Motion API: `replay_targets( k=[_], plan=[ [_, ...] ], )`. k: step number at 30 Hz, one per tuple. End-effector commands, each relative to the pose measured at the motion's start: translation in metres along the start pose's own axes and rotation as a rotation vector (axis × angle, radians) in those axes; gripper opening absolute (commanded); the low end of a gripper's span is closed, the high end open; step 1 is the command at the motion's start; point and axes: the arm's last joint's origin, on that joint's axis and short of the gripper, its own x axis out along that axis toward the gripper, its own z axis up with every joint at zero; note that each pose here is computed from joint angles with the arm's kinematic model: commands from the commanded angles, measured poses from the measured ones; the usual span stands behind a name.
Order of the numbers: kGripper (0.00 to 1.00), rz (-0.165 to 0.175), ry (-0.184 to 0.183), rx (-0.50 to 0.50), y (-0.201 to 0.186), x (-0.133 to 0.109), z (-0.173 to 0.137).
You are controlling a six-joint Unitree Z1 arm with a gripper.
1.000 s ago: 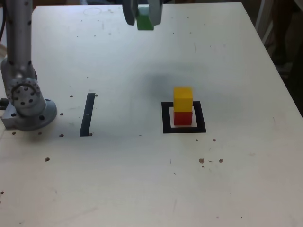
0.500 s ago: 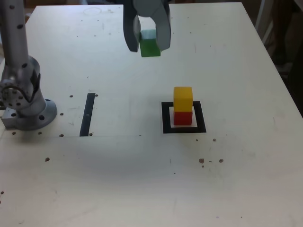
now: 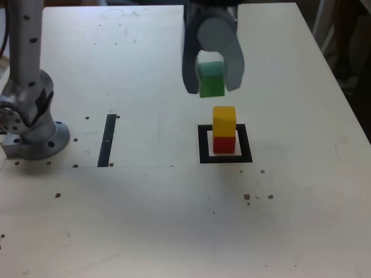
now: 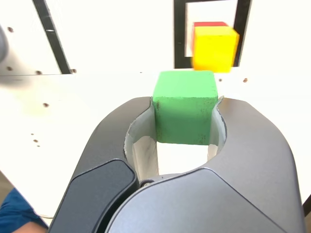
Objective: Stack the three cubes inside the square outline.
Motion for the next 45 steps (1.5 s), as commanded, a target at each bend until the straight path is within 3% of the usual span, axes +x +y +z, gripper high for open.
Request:
replay_targets(
  k=[1, 21, 32, 39, 45],
  plan=[
    [0.17, 0.011, 0.021, -0.002, -0.001, 0.004, 0.006],
    [0.17, 0.038, 0.088, 0.000, -0.001, 0.033, 0.034],
    [0.18, 0.036, 0.086, 0.003, 0.004, 0.037, 0.040],
    [0.26, 0.037, 0.106, -0.002, 0.006, 0.043, 0.043],
    [0.27, 0.038, 0.110, -0.003, 0.007, 0.044, 0.044]
  ],
)
